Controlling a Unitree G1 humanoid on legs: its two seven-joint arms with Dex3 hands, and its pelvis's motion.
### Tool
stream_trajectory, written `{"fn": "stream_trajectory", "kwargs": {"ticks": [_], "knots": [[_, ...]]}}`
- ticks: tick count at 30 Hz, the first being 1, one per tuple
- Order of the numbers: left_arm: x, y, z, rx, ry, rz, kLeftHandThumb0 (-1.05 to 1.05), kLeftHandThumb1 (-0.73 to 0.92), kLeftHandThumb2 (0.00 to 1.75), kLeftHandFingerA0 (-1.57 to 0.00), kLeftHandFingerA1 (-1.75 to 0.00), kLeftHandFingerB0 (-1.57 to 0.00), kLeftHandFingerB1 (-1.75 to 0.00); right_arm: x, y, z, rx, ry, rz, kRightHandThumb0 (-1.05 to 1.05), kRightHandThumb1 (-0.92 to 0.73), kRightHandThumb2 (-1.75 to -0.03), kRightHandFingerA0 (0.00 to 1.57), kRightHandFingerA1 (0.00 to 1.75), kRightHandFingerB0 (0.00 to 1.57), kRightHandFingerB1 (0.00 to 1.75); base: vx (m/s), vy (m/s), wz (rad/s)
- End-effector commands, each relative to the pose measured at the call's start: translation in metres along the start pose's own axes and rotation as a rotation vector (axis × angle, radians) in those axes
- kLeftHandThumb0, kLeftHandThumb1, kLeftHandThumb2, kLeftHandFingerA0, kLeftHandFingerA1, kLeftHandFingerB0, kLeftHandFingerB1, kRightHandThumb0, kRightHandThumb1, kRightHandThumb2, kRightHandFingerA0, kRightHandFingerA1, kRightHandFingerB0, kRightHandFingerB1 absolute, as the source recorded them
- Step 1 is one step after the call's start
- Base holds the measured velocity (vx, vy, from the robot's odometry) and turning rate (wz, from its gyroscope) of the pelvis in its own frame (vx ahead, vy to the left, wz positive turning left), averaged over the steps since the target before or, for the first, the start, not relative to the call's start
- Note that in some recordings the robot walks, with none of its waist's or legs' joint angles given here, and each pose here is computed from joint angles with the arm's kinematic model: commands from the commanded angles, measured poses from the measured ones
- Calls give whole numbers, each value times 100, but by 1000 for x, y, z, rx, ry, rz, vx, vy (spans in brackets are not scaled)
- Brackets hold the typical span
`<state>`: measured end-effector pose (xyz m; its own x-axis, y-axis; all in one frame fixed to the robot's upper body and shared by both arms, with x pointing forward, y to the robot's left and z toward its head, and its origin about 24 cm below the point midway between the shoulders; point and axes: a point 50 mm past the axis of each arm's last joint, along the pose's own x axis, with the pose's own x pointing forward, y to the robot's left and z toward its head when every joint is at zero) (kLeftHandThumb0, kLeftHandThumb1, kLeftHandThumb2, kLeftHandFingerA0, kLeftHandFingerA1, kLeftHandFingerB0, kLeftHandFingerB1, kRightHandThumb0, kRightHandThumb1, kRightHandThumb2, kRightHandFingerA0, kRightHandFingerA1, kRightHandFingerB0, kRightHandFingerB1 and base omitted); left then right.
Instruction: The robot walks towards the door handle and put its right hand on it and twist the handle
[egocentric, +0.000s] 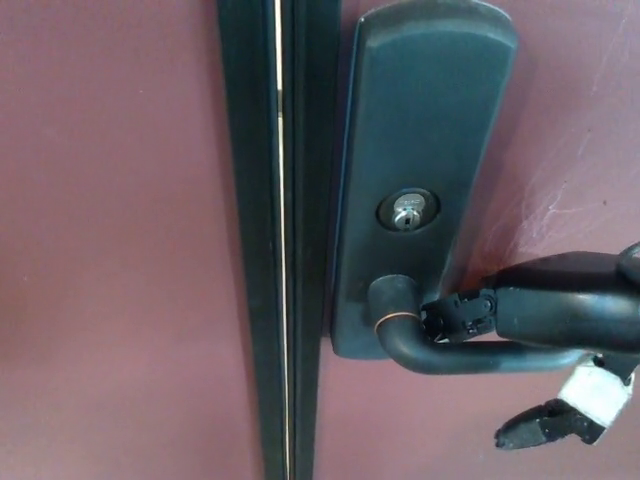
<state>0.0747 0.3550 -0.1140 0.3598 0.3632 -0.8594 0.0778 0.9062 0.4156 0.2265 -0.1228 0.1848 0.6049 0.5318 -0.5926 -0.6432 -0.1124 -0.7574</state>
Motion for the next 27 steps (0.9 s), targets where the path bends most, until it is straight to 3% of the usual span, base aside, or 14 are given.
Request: {"fn": "stream_trajectory", "kwargs": {"ticks": [1,3,4,16,17,24,25,27], "knots": [[-1,1,-1,-2,-1,-7,-28,52,55,-78,-71,-60,-65,17,28,-11,93,66,176,-64,-64,-61,19,33,22,31,0,0,0],[0,2,0,-7,-4,-6,-28,52,55,-79,-71,-60,-65,17,28,-12,92,71,182,-64,-64,-61,20,33,22,32,0,0,0],[0,2,1,-8,-5,-7,-28,51,55,-79,-71,-60,-65,17,27,-12,88,73,181,-34,-38,-97,7,50,6,48,0,0,0],[0,2,2,3,-6,-1,-28,51,55,-78,-71,-60,-65,8,6,-13,87,76,148,-34,-38,-96,8,50,7,49,0,0,0],[0,2,1,1,-6,-2,-28,51,55,-78,-71,-60,-65,3,-4,-14,89,79,120,-65,-64,-59,25,34,22,31,0,0,0],[0,3,4,-7,-15,-5,-27,51,55,-77,-70,-59,-64,-17,-32,-13,63,74,14,-78,-66,-60,21,33,18,28,0,0,0],[0,4,4,-8,-15,-6,-27,51,55,-77,-70,-59,-64,-22,-36,-13,59,71,-5,-39,-32,-95,1,48,0,46,0,0,0],[0,3,4,-8,-14,-5,-27,51,55,-77,-70,-59,-64,-25,-38,-13,60,67,-13,-39,-32,-95,1,48,0,46,0,0,0]]}}
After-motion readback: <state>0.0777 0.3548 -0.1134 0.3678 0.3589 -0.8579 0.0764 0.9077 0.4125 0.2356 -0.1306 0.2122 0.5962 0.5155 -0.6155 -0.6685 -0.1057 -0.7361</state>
